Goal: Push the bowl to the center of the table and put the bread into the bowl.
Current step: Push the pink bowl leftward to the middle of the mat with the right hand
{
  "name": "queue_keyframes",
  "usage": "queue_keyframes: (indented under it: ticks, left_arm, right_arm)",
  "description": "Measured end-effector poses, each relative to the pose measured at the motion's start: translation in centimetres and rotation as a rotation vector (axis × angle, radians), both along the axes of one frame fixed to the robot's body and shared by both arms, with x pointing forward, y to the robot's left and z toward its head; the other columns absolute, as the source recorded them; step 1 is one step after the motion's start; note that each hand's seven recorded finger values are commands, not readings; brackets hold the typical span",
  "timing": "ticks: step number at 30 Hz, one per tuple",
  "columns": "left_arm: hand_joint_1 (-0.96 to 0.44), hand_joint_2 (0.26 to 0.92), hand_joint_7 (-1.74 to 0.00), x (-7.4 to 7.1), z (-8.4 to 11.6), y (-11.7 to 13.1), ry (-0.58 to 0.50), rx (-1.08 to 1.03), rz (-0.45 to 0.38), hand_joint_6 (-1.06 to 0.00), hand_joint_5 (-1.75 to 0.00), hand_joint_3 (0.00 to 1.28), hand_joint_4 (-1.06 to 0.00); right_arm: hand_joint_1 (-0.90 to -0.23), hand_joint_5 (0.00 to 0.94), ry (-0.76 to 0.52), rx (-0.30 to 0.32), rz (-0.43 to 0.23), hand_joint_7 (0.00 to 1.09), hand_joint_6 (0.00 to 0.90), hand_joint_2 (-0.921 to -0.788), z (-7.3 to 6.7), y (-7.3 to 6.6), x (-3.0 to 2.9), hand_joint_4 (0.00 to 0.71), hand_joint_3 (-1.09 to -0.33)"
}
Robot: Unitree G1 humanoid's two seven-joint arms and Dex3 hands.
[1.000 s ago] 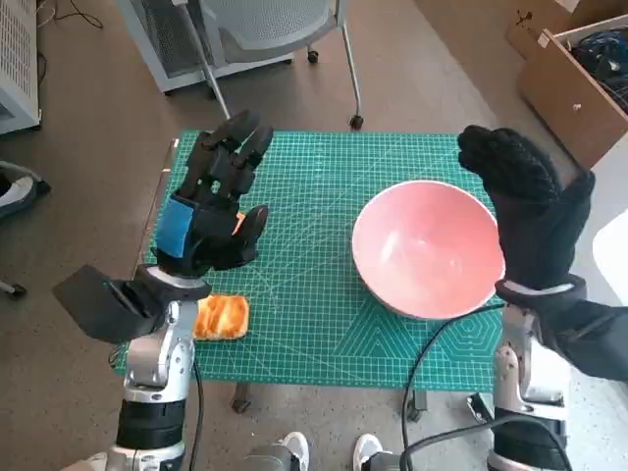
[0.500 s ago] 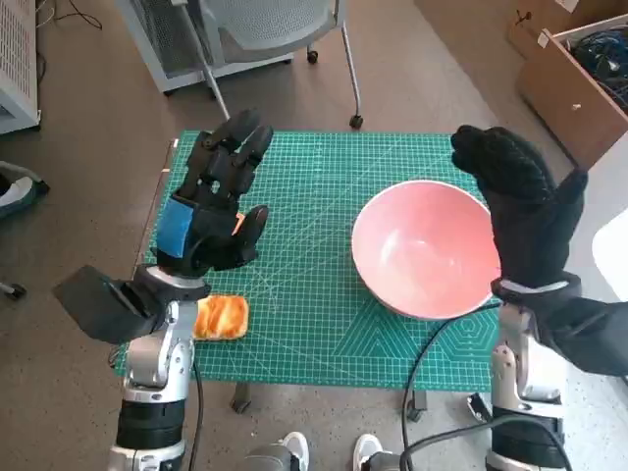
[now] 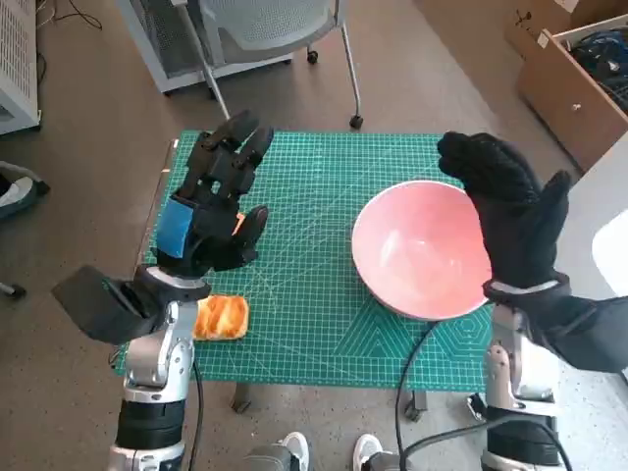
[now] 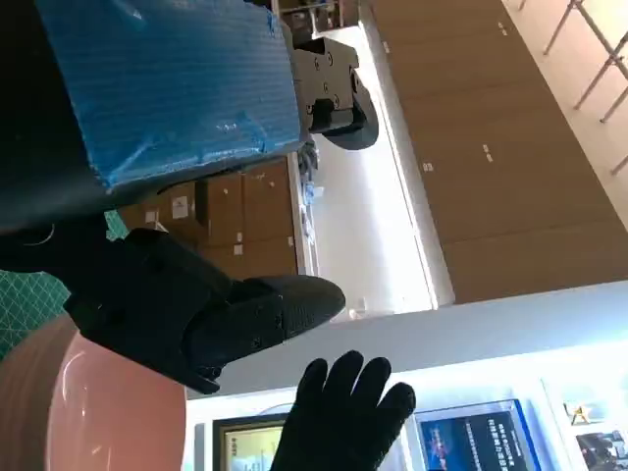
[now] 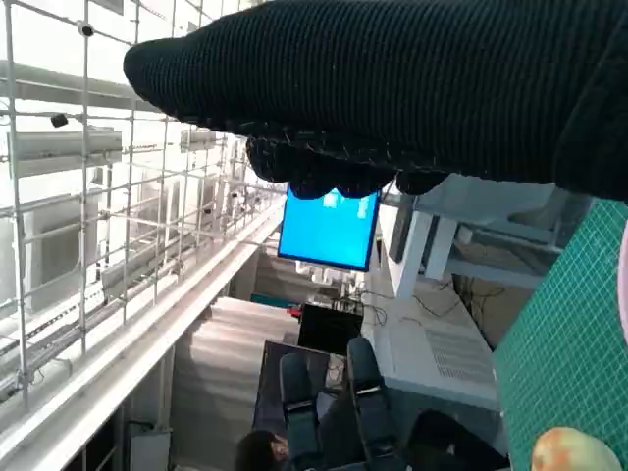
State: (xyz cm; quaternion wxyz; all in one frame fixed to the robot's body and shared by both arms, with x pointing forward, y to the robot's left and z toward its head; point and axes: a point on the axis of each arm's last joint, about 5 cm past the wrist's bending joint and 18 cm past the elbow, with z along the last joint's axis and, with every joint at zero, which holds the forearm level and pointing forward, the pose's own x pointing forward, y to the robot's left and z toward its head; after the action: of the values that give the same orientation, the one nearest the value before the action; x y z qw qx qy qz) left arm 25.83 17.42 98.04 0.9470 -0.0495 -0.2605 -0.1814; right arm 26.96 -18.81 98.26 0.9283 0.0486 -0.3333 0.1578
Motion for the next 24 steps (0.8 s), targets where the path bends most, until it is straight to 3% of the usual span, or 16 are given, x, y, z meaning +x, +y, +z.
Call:
queue_keyframes:
  ticks: [12, 24]
  left_arm:
    - [-0.46, 0.685, -0.63, 0.0, -0.1, 0.1, 0.003, 0.001, 0.003, 0.0, -0.28, 0.71, 0.0]
    - [-0.44, 0.684, -0.57, 0.0, -0.1, 0.1, 0.004, 0.001, 0.005, 0.0, -0.28, 0.71, 0.0]
  right_arm:
    - [-0.484, 0.001, 0.005, 0.044, -0.157, 0.5, 0.118, -0.921, -0.4, -3.2, -0.06, 0.317, -0.559]
    - [-0.467, 0.001, 0.073, 0.159, -0.27, 0.4, 0.204, -0.921, -2.3, -5.7, 0.5, 0.321, -0.491]
